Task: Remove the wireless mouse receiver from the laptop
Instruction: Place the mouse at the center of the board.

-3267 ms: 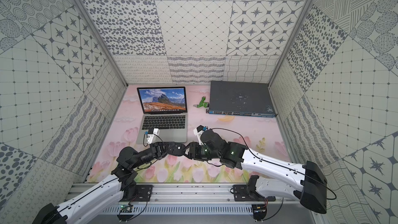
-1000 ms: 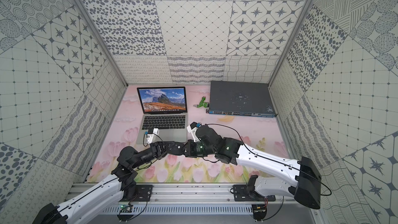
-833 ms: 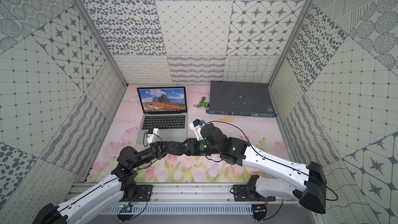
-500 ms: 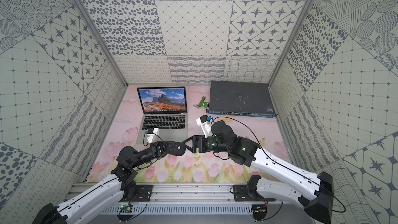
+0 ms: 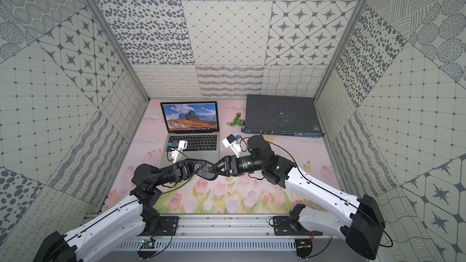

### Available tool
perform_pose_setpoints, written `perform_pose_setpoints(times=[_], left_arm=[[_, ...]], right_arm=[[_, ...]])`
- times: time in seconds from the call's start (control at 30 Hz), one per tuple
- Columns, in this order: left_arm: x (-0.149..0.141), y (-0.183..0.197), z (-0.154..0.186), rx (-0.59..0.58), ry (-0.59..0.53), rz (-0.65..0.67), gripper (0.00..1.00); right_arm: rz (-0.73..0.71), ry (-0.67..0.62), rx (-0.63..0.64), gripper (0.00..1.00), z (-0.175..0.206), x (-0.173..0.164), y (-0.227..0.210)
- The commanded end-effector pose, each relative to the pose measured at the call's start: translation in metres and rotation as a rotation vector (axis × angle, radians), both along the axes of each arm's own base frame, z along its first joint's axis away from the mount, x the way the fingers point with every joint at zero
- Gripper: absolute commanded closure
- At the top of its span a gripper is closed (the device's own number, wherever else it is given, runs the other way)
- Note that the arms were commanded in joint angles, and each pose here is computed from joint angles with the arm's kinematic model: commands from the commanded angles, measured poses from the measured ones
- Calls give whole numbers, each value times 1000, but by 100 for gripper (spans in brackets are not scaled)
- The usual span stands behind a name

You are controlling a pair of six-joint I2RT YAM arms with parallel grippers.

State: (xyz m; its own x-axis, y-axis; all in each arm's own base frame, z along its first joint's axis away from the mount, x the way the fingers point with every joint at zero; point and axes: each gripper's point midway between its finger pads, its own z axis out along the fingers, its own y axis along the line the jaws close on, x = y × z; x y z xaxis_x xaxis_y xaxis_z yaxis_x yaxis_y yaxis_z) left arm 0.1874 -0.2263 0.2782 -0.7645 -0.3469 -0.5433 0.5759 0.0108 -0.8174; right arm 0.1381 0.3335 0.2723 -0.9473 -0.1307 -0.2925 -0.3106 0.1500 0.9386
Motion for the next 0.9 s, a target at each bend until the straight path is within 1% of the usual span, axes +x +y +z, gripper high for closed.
perform_pose_setpoints(times=[0.0, 0.07, 0.13, 0.3, 0.33, 0.4, 0.5, 0.63, 0.67, 0.87], left_arm=[[-16, -9, 43, -49, -317, -103, 89], [-9, -14, 46, -52, -323, -114, 88], [-2, -18, 46, -45, -321, -116, 89], [11, -21, 38, -35, -292, -94, 89], [13, -21, 35, -33, -280, -88, 89], [16, -21, 29, -31, -253, -75, 89], [23, -19, 18, -32, -187, -47, 89], [25, -16, 4, -25, -139, -18, 89], [25, -16, 2, -26, -130, -18, 89], [25, -17, -2, -24, -104, -27, 89]], right_arm=[[59, 110, 261, 13, 43, 2, 5], [73, 147, 331, 13, 50, 4, 6], [74, 179, 367, 15, 51, 6, 6], [66, 175, 393, 19, 50, 6, 4], [63, 171, 388, 22, 50, 6, 4], [45, 156, 359, 28, 44, 8, 4], [32, 89, 278, 29, 34, 7, 4], [-11, -39, 111, 30, 13, 8, -3], [-21, -70, 96, 31, 13, 8, -6], [-55, -168, 15, 34, 7, 11, -14]])
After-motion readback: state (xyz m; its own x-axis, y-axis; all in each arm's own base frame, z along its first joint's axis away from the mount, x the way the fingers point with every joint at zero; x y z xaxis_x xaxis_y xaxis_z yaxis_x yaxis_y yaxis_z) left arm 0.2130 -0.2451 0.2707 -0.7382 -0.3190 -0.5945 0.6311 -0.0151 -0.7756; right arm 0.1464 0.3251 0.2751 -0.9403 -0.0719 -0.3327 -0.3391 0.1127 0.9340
